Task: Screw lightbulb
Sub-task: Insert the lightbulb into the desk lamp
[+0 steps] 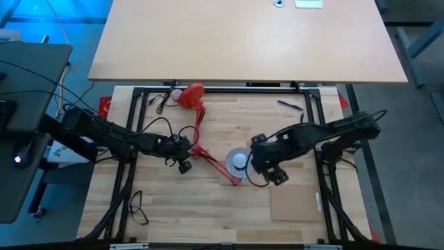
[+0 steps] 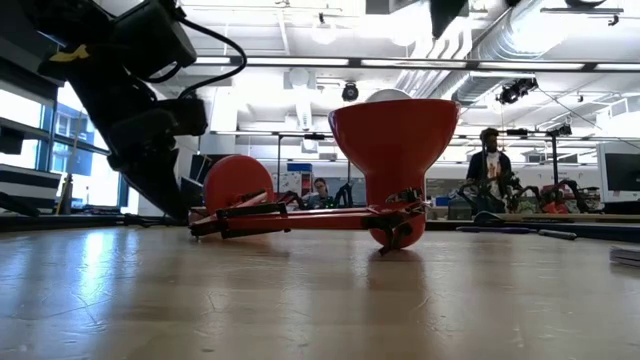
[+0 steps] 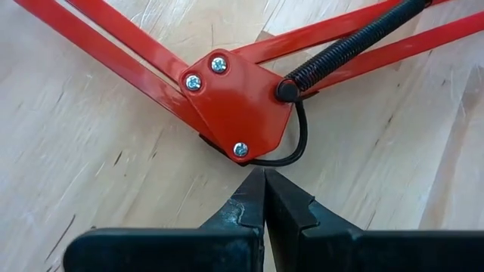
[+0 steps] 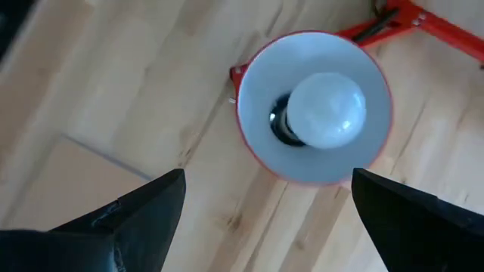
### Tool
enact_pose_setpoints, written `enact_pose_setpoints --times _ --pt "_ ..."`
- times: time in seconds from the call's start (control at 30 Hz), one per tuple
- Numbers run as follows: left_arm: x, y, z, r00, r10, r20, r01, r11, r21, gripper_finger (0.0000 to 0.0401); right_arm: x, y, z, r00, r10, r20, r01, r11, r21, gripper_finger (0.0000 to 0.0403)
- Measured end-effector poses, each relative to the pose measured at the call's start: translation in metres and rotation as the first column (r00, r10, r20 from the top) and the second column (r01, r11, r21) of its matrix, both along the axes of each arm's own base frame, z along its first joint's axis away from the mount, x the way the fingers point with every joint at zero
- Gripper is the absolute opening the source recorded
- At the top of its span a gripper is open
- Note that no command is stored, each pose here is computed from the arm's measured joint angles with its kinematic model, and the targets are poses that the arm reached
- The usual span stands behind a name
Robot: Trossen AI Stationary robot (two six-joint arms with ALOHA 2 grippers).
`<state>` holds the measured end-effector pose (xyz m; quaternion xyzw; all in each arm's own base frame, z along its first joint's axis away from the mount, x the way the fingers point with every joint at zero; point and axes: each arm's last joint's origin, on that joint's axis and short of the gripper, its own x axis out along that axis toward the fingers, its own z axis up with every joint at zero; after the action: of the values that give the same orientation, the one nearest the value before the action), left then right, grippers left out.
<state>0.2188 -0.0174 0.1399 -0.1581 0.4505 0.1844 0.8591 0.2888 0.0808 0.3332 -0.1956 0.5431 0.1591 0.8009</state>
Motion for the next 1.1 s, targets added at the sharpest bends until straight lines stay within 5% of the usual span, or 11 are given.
enact_pose_setpoints --times 0.27,0.53,1.1 --pt "-0.001 0.0 0.0 1.0 0.009 -0.004 -0.009 1.0 0.0 0.0 0.043 -0.017 -0.02 0.999 0.022 -0.023 -0.021 0.999 0.027 0.0366" --pt "-0.001 0.0 0.0 1.0 0.013 -0.004 -0.013 1.0 0.007 0.0 0.07 -0.016 -0.032 0.983 0.176 -0.048 -0.177 0.984 -0.009 0.0367" --pt "-0.001 0.001 0.0 1.0 0.004 -0.006 -0.004 1.0 0.013 0.0 0.08 -0.026 -0.047 0.963 0.243 -0.116 -0.247 0.969 -0.016 0.0367"
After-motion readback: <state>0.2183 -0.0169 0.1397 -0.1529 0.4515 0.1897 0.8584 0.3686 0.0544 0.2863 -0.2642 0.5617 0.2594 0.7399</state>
